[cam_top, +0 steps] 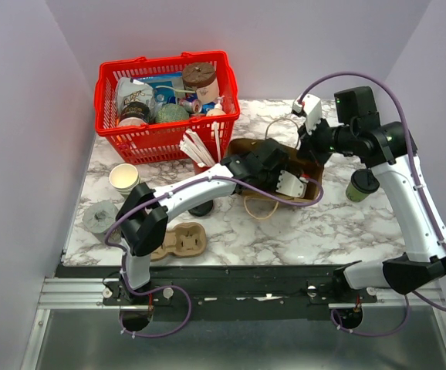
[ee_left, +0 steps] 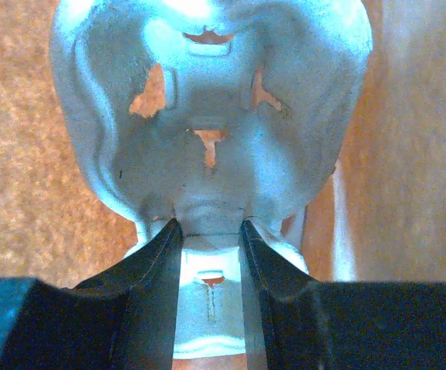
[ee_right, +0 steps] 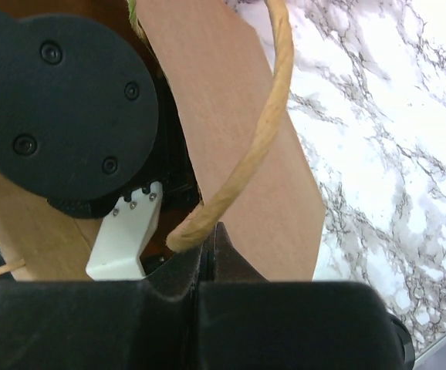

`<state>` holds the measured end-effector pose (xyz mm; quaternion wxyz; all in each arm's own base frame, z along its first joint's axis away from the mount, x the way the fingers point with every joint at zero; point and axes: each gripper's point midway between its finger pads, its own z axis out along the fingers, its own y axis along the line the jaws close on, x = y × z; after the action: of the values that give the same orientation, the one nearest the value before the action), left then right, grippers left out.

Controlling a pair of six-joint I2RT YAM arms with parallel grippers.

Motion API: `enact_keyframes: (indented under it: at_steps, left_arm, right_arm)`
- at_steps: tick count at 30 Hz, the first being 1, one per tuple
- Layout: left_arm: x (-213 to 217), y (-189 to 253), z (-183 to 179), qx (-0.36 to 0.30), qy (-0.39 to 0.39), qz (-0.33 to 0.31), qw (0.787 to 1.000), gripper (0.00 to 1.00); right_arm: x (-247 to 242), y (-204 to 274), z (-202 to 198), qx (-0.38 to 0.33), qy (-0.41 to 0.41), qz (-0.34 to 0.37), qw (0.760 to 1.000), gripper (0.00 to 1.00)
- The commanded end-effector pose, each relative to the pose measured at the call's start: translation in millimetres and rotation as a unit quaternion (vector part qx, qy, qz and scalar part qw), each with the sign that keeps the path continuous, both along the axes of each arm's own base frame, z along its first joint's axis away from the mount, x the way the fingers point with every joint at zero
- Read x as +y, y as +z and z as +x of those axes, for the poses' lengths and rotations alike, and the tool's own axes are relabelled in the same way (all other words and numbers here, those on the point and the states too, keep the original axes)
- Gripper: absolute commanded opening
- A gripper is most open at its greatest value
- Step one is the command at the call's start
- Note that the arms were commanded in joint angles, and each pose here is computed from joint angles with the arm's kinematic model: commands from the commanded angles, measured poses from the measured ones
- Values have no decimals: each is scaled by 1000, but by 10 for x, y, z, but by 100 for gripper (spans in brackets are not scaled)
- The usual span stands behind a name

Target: Pack the takeout coffee

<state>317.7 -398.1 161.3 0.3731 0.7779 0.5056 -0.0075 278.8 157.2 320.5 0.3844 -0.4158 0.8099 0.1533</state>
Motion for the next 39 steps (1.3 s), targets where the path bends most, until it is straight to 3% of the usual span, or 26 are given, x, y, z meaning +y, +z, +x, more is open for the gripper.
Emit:
enact_keyframes:
  at_steps: [1,12,17,25,30,33,37,39]
  left_arm:
    - [-32,-17,259,-56,24,7,998,0]
    - [-35,-60,488,-98,50,18,994,0]
    - [-13,-19,461,-96,52,19,994,0]
    - [94,183,-224,0,8,21,1000,0]
    - [88,44,-410,70,9,36,997,0]
    - [55,-37,-449,100,-10,48,994,0]
    - [12,-107,-355,103,-18,60,993,0]
    - [-14,-135,-308,98,-25,59,993,0]
  right_arm:
    - [66,211,85,-24,-7,23,999,0]
    - [185,311,-98,-10,36,53,998,0]
    - [246,245,-363,42,64,72,994,1]
    - [292,205,-850,149,59,118,980,1]
    - [281,214,-718,144,35,114,982,0]
    - [223,88,-529,137,9,82,987,11]
    - [139,153,-261,101,-30,59,993,35]
    - [134,277,-147,86,-33,62,994,38]
